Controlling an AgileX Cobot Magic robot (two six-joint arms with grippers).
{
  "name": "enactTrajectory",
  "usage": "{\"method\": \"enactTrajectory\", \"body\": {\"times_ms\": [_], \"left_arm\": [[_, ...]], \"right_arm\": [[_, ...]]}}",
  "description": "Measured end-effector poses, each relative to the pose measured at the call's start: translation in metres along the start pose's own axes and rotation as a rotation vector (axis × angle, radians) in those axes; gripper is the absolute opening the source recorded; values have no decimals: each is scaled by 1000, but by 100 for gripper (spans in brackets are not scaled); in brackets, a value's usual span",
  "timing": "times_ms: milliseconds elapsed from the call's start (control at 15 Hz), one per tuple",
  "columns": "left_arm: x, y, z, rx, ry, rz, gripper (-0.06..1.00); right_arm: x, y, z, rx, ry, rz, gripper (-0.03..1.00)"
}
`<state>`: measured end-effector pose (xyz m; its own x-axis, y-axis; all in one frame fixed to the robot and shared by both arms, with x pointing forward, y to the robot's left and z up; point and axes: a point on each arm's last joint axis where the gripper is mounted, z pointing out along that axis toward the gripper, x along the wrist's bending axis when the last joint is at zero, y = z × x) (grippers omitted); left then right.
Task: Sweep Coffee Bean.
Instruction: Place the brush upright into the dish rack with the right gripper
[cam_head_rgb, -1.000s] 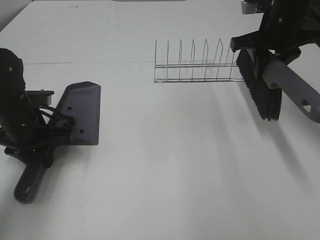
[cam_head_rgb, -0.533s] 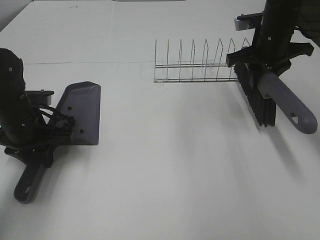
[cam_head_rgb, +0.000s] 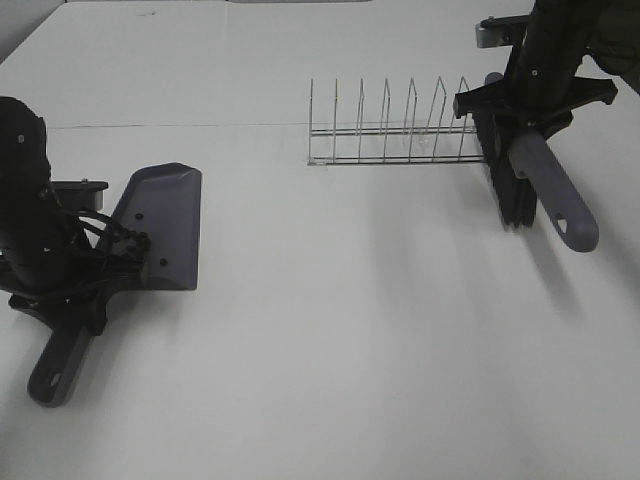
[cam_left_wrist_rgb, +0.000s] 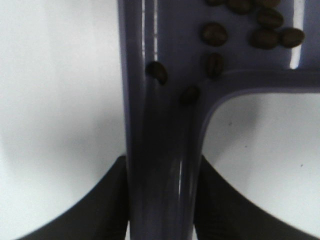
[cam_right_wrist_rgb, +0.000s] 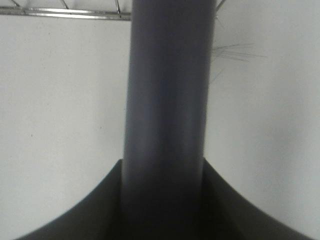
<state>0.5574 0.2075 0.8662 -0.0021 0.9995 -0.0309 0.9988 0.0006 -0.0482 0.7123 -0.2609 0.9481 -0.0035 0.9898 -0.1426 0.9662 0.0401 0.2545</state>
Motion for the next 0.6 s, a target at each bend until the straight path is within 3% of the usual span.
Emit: {"method": "enactTrajectory", "body": {"times_ms": [600], "left_arm": [[0, 0, 0, -2, 0, 0, 32]], "right_arm": [[-8, 44, 27, -90, 40, 25, 28]]}}
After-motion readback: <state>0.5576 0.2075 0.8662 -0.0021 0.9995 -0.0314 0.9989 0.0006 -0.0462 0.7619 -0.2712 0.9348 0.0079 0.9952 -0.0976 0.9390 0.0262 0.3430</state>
